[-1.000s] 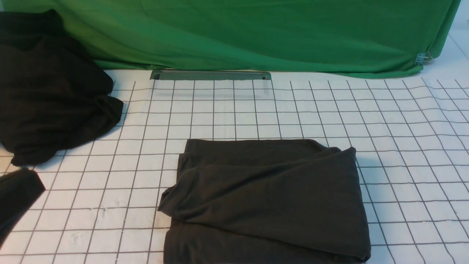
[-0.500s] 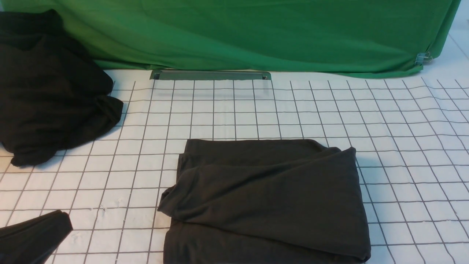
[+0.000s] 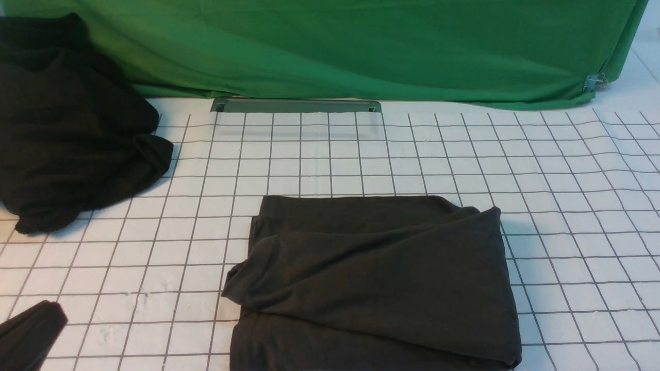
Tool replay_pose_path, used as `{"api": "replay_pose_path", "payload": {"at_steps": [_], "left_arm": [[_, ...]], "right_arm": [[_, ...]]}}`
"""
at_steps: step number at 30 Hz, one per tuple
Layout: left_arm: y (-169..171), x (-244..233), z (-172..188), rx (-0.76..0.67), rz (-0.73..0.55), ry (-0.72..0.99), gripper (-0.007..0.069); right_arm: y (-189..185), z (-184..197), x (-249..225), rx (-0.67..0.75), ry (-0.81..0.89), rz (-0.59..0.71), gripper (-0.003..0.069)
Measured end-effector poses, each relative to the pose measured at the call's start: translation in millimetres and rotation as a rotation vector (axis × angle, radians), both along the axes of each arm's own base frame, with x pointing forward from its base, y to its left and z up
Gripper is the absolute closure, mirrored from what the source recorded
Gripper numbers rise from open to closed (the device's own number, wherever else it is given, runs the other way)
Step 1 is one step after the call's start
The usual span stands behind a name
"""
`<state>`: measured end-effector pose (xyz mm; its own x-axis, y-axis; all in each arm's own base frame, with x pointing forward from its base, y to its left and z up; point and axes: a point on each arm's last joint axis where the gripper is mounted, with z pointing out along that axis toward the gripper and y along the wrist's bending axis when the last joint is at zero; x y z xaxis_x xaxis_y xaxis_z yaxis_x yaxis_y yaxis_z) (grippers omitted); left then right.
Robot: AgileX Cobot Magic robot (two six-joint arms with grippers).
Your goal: Fold a long-sleeved shirt over a white checkered tablecloth.
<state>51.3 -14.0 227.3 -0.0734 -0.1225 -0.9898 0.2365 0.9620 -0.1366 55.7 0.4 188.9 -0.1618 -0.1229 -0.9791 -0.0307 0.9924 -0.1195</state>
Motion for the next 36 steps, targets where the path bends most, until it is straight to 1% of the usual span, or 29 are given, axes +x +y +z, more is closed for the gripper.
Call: {"api": "replay_pose_path", "payload": {"at_steps": [2, 3, 5, 7, 11, 18, 26, 33, 36], "left_arm": [[5, 1, -9, 0.001, 0.088, 0.000, 0.0624], [6, 2, -10, 0.000, 0.094, -0.002, 0.0624], [10, 4, -19, 0.010, 0.192, 0.006, 0.0624], [12, 4, -22, 0.037, 0.220, 0.012, 0.0624], [13, 5, -29, 0.079, 0.225, 0.033, 0.0624], [12, 5, -37, 0.085, 0.218, 0.099, 0.0624], [11, 5, -38, 0.086, 0.189, 0.103, 0.0624], [16, 5, -38, 0.081, 0.283, 0.111, 0.0624], [17, 5, -38, 0.080, 0.296, 0.112, 0.0624]], "right_arm": [[0, 0, 0, 0.000, 0.000, 0.000, 0.0419], [0, 0, 0, 0.000, 0.000, 0.000, 0.0419], [0, 0, 0, 0.000, 0.000, 0.000, 0.0419], [0, 0, 0, 0.000, 0.000, 0.000, 0.0419], [0, 0, 0, 0.000, -0.001, 0.000, 0.0419], [0, 0, 0, 0.000, -0.004, 0.000, 0.0419], [0, 1, 0, 0.000, -0.007, 0.000, 0.0419], [0, 1, 0, 0.000, -0.007, 0.000, 0.0419], [0, 1, 0, 0.000, -0.007, 0.000, 0.0419]]}}
